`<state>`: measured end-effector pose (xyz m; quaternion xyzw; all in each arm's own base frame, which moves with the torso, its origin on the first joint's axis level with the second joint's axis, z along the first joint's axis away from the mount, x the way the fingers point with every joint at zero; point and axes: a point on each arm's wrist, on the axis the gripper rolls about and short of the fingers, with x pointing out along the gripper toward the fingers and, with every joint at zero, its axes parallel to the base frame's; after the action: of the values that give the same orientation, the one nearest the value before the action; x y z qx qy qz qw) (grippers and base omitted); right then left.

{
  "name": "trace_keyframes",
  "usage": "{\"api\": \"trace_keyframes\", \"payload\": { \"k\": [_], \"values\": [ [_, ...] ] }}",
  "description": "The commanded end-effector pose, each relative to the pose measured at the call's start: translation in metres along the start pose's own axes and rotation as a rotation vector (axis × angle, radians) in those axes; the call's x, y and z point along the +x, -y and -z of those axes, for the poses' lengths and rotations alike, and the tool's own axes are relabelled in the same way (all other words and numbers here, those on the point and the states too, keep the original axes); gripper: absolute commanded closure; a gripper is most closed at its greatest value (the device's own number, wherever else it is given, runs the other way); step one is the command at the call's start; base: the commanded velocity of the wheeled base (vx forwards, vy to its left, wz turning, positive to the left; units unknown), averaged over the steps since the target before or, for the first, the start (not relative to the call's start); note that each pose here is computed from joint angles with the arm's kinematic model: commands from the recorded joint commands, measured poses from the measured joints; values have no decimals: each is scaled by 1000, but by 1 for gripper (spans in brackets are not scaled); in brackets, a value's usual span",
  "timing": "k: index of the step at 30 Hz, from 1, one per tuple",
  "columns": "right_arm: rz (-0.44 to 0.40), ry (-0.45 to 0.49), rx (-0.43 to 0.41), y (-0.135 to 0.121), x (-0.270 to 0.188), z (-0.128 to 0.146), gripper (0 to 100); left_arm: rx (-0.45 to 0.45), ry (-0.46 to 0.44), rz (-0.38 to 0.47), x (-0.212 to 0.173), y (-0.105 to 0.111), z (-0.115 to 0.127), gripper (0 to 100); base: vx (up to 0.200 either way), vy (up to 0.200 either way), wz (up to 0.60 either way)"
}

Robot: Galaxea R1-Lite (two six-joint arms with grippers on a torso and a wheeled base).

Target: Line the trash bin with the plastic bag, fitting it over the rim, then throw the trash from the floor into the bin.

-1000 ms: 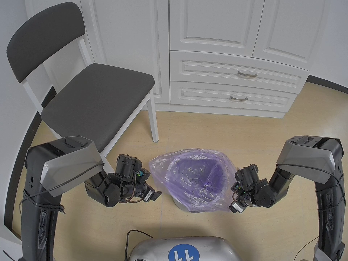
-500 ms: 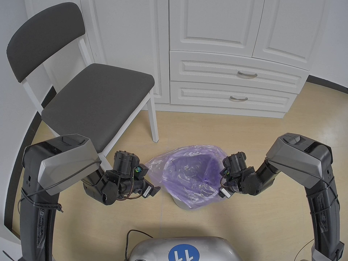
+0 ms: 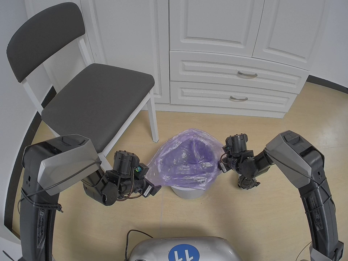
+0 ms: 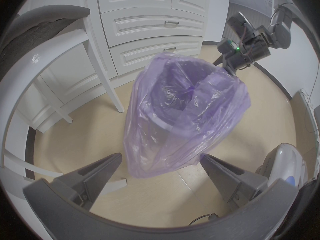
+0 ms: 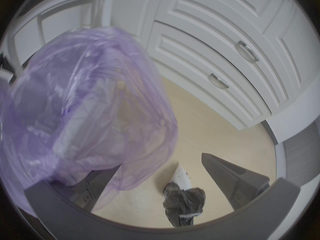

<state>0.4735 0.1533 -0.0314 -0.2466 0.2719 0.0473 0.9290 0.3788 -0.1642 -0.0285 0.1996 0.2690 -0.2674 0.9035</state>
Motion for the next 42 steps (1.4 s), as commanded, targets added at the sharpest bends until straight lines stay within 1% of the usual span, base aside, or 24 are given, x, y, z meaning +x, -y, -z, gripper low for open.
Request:
{"api": "trace_keyframes", "payload": {
  "k": [1, 3, 4, 5, 6, 7, 9, 12, 15, 16, 21, 22, 23, 27, 28, 30, 31, 32, 33, 35, 36, 37, 40, 42],
  "values": [
    [16, 10, 87, 2, 23, 9, 0, 5, 15, 0, -1, 2, -1, 0, 0, 0, 0],
    [23, -19, 85, 16, 12, 11, 0, 6, 31, -6, -2, 2, -1, 0, 0, 0, 0],
    [22, -24, 84, 19, 9, 11, 0, 6, 33, -6, -2, 2, -1, 0, 0, 0, 0],
    [20, -30, 76, 30, -8, 6, 0, 7, 39, -7, -3, 3, -2, 0, 0, 0, 0],
    [20, -30, 76, 30, -8, 6, 0, 7, 39, -7, -3, 3, -2, 0, 0, 0, 0],
    [2, -16, 58, 46, -35, -4, 0, 11, 46, -5, -7, 4, -4, 0, 0, 0, 0],
    [-15, 11, 34, 60, -62, -15, 0, 20, 43, 2, -11, 7, -4, 0, 0, 0, 0],
    [-14, 45, 11, 72, -89, -28, 0, 37, 47, 8, -17, 9, -7, 0, 0, 0, 0],
    [-18, 68, -20, 74, -108, -35, 0, 44, 62, 4, -22, 9, -8, 0, 0, 0, 0],
    [-22, 69, -31, 72, -112, -35, 0, 45, 69, 2, -23, 9, -9, 0, 0, 0, 0],
    [-80, 97, -78, 47, -135, -43, 0, 49, 109, -10, -30, 8, -14, 0, 0, 0, 0],
    [-80, 97, -78, 47, -135, -43, 0, 49, 109, -10, -30, 8, -14, 0, 0, 0, 0],
    [-108, 105, -97, 34, -141, -44, 0, 49, 113, 0, -33, 8, -15, 0, 0, 0, 0],
    [-183, 109, -158, 2, -158, -42, 0, 56, 130, 39, -40, 9, -17, 0, 0, 0, 0],
    [-213, 96, -198, -11, -162, -37, 0, 57, 132, 42, -41, 10, -17, 0, 0, 0, 0],
    [-247, 64, -264, -24, -164, -28, 0, 60, 141, 39, -42, 10, -17, 0, 0, 0, 0],
    [-247, 64, -264, -24, -164, -28, 0, 60, 141, 39, -42, 10, -17, 0, 0, 0, 0],
    [-280, 30, -319, -31, -162, -18, 0, 61, 156, 34, -42, 10, -18, 0, 0, 0, 0],
    [-305, 16, -338, -34, -161, -12, 0, 62, 161, 32, -42, 10, -18, 0, 0, 0, 0],
    [-323, 11, -350, -36, -161, -9, 0, 62, 164, 31, -43, 10, -18, 0, 0, 0, 0],
    [-382, 10, -389, -41, -158, -2, 0, 64, 172, 29, -44, 10, -20, 0, 0, 0, 0],
    [-399, 12, -401, -43, -156, 0, 0, 70, 174, 29, -45, 9, -20, 0, 0, 0, 0],
    [-425, 16, -416, -49, -143, 2, 0, 85, 169, 27, -43, 9, -18, 0, 0, 0, 0],
    [-424, 16, -414, -52, -135, 0, 0, 85, 167, 27, -43, 9, -18, 0, 0, 0, 0]
  ]
}}
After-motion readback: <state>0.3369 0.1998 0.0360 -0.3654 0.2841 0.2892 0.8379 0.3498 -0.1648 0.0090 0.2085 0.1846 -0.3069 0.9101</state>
